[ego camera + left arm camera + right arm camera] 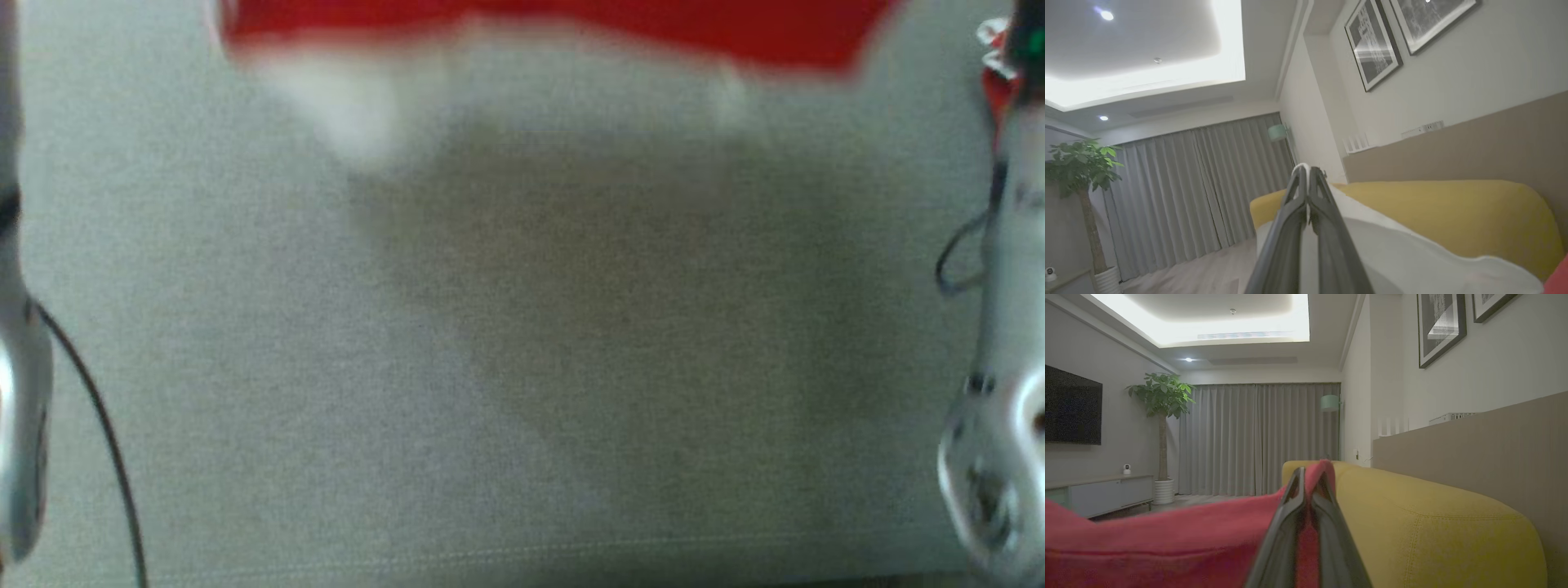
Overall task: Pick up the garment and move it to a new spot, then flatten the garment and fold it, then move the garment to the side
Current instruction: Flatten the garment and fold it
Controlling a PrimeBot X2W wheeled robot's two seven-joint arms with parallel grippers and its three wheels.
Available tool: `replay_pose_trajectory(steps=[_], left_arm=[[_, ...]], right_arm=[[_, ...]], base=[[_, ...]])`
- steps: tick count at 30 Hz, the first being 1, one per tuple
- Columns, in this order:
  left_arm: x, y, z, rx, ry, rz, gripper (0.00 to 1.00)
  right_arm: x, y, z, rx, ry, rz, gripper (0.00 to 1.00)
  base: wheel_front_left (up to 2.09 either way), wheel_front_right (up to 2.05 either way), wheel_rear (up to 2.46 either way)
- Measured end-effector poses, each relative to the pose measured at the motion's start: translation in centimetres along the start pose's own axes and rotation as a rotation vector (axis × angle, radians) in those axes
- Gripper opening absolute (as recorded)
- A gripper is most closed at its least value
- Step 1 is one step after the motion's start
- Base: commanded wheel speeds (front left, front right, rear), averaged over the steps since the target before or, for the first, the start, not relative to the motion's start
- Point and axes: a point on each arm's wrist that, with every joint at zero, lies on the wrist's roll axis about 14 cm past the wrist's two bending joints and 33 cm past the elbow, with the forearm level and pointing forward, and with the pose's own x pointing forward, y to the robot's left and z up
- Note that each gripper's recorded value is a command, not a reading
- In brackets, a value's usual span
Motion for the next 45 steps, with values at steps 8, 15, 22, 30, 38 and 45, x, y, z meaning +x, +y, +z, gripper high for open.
replay_pose_trajectory(steps=[8,15,22,30,38,45], left_arm=[[2.4,-0.7,-2.3,-0.096,-0.082,0.034,0.00],[-5.4,-3.3,-18.1,-0.276,0.217,0.071,0.00],[-12.5,-4.5,-24.8,-0.395,0.360,0.138,0.00],[-18.3,-5.4,-22.9,-0.486,0.355,0.208,0.00],[-25.0,-6.5,-18.4,-0.529,0.385,0.292,0.00],[-30.9,-7.9,-14.1,-0.576,0.422,0.382,0.00]], right_arm=[[3.9,0.1,-6.7,-0.062,0.104,-0.012,0.00],[-0.7,2.4,-21.3,0.015,0.437,0.007,0.00],[-6.3,2.2,-29.0,0.070,0.623,-0.035,0.00],[-7.9,0.4,-26.5,0.097,0.583,-0.091,0.00],[-12.6,1.1,-23.6,0.152,0.577,-0.090,0.00],[-18.9,1.3,-20.6,0.222,0.567,-0.129,0.00]], base=[[0.00,0.00,0.00],[0.00,0.00,0.00],[0.00,0.00,0.00],[0.00,0.00,0.00],[0.00,0.00,0.00],[0.00,0.00,0.00]])
